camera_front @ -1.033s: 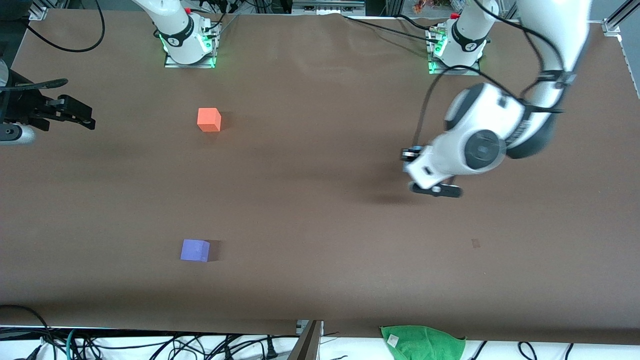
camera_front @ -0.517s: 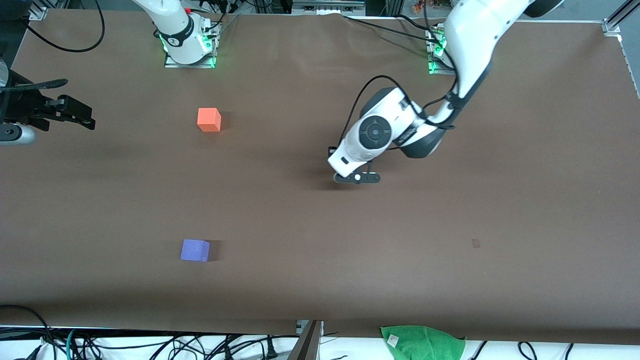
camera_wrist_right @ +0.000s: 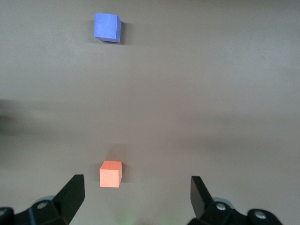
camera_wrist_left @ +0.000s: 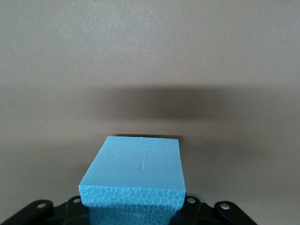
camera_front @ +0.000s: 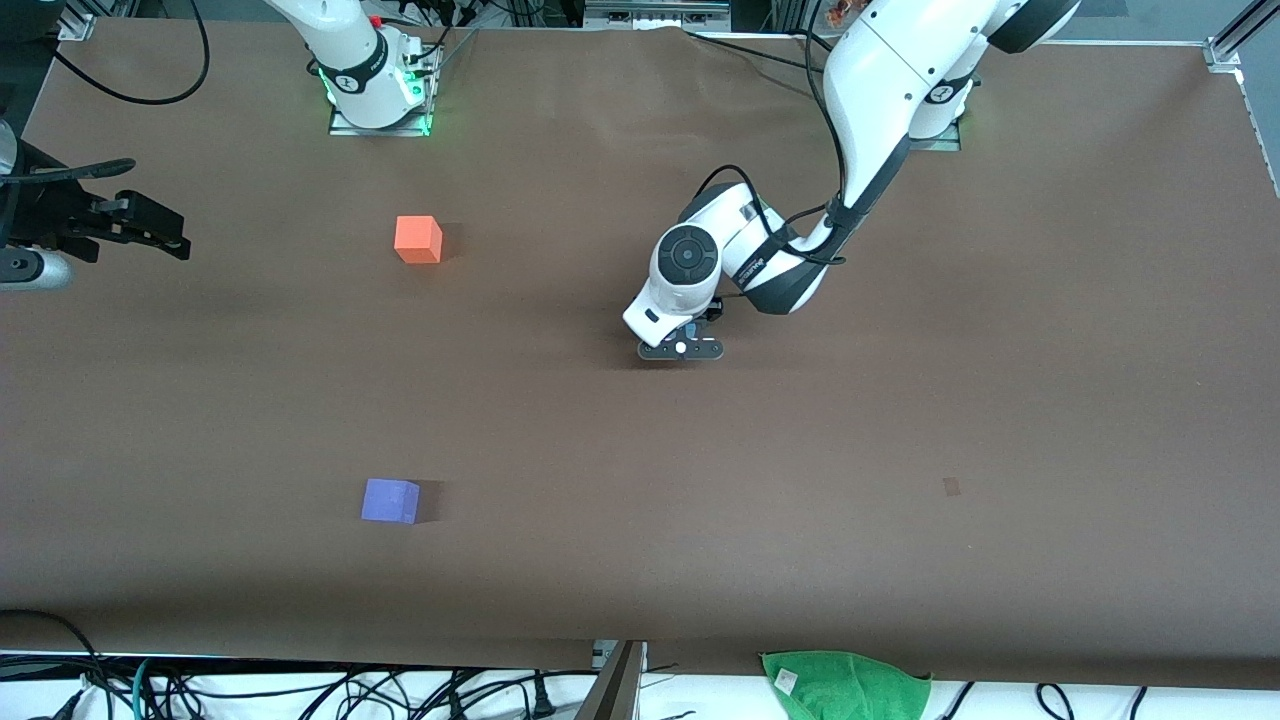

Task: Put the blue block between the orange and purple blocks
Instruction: 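Lift the blue cube with the left gripper and carry it toward mid-table, then lower the blue cube and open the left gripper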

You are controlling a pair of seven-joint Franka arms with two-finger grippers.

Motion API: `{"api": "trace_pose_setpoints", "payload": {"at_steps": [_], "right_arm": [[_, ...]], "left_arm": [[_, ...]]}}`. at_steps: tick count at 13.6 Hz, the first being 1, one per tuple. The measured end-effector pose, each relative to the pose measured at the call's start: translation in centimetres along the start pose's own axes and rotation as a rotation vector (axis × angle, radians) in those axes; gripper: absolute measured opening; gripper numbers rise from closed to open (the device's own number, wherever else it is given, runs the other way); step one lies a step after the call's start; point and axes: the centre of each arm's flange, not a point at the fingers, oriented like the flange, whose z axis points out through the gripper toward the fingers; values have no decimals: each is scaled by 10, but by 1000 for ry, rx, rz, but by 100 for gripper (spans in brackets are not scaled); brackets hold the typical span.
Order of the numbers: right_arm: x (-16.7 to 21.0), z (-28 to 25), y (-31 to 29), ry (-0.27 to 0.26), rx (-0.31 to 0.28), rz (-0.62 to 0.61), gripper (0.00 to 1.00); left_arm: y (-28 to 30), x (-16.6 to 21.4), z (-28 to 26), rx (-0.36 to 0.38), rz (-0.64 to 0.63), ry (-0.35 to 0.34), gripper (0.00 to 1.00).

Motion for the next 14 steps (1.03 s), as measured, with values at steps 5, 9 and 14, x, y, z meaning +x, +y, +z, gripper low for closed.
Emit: {"api": "trace_pose_setpoints", "payload": {"at_steps": [5,9,14], "right_arm": [[1,0,-2,6,0,-3,100],[4,4,-3,2,0,-4,100],[14,21,-3,-23,-2,-5,100]], "left_arm": [[-2,7,-6,-3,-6,15,100],[-11,14,-49,18,-24,20,100],[-48,-21,-196,159,-53,4,100]]}}
